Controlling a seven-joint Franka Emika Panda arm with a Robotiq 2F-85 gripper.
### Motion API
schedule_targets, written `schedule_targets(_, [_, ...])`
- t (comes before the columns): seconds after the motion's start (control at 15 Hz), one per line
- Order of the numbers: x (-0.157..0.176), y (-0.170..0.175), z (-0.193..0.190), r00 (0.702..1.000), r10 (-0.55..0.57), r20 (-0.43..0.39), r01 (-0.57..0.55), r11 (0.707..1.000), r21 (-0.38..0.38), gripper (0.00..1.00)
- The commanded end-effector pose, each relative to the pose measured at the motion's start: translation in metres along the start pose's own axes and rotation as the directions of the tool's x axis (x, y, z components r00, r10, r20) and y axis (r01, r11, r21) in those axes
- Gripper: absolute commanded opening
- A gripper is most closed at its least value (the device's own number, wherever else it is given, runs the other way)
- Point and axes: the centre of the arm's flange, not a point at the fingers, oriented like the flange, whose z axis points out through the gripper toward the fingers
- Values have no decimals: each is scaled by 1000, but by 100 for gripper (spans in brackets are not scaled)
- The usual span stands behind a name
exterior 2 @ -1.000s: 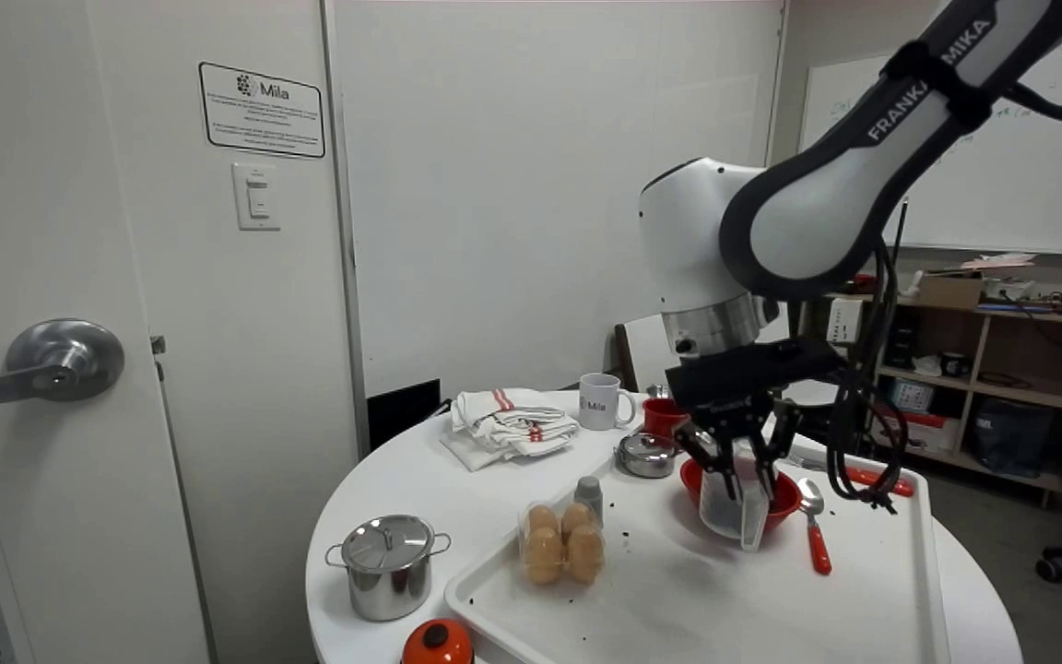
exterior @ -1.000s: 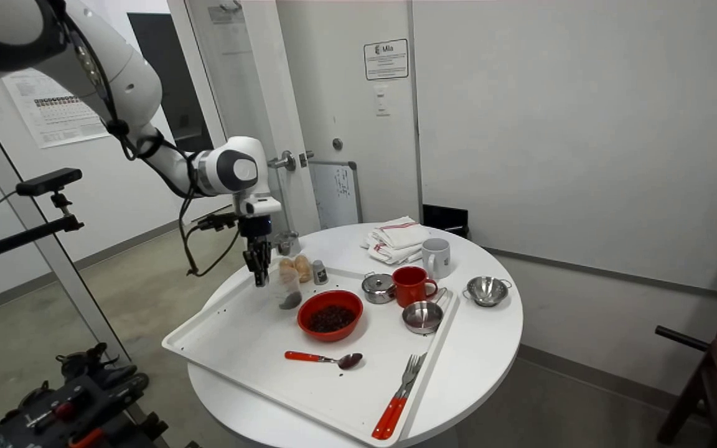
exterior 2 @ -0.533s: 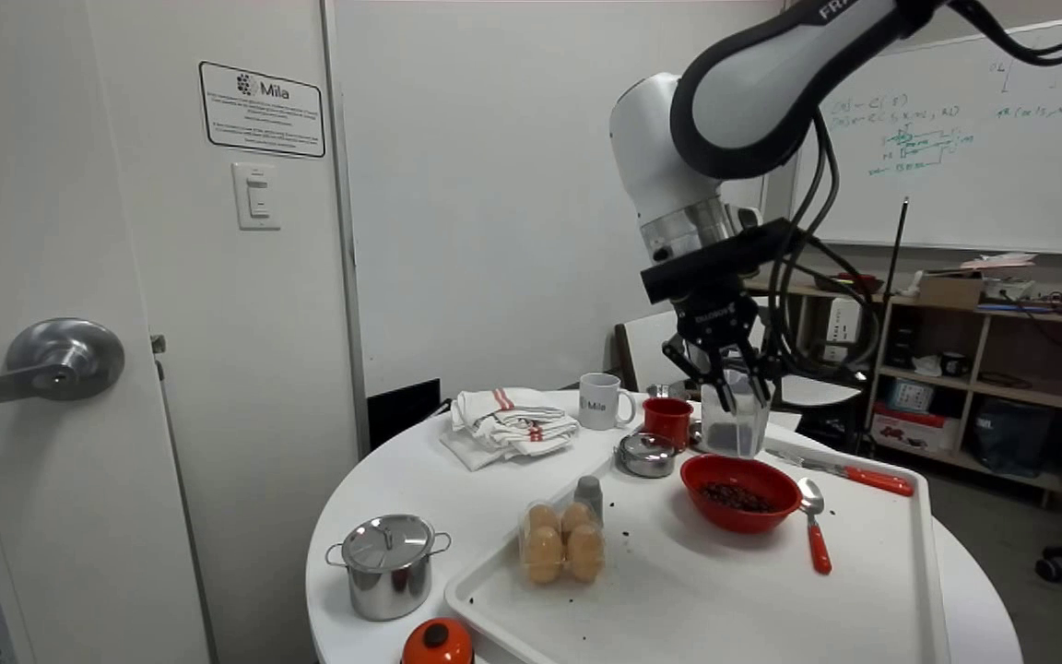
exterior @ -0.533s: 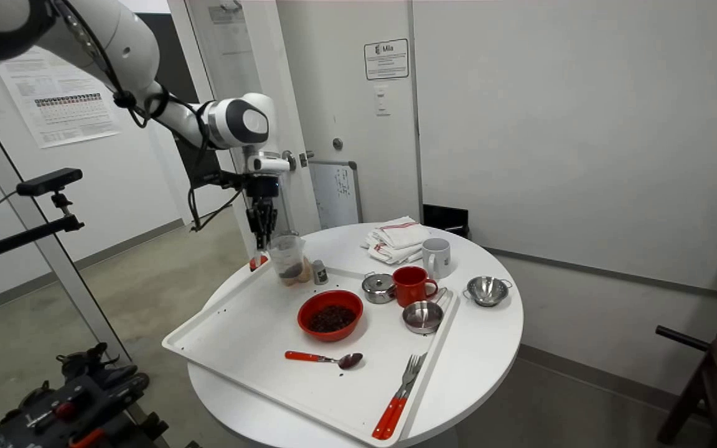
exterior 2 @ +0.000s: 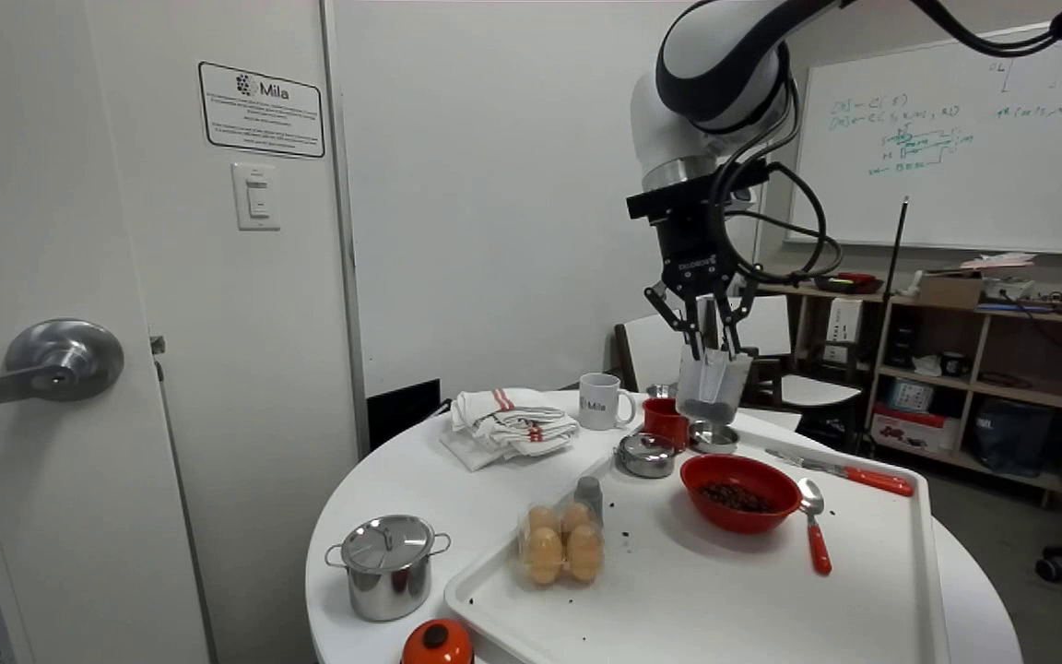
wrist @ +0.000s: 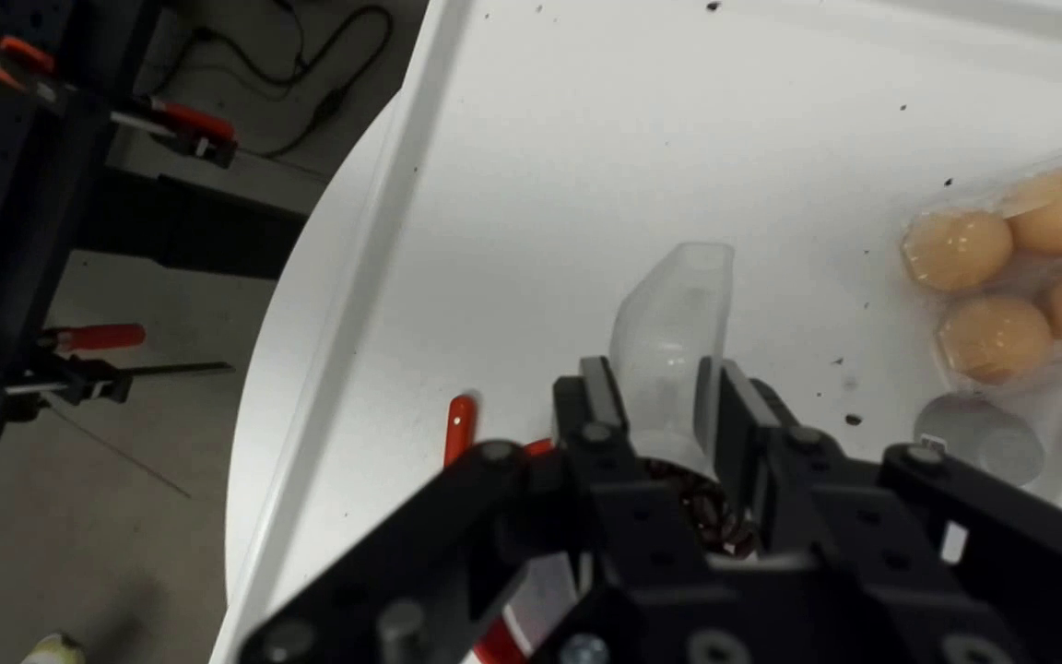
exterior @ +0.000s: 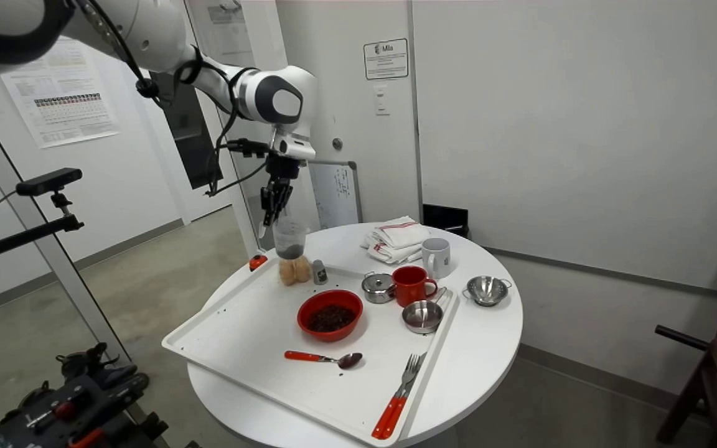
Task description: Pour the contents of the jug into the bowl
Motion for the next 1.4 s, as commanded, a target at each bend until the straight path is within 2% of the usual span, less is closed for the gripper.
schedule_targets(0.0, [14,-6,-2,991,-34,132,33,999,14,9])
schedule_targets(0.27, [29,4,20,965,-112,237,123,992,-35,9])
schedule_targets(0.53, [47,10,38,924,-171,342,207,976,-71,9])
schedule_targets(0.87, [63,8,50,844,-250,475,330,939,-92,8])
schedule_targets(0.93, [54,24,57,885,-214,413,278,955,-100,28])
schedule_targets(1.13, [58,22,61,866,-235,441,309,946,-103,28])
schedule_targets(1.2, [58,21,61,865,-238,442,312,945,-102,9])
schedule_targets(1.33, [61,11,57,827,-233,511,341,931,-127,10])
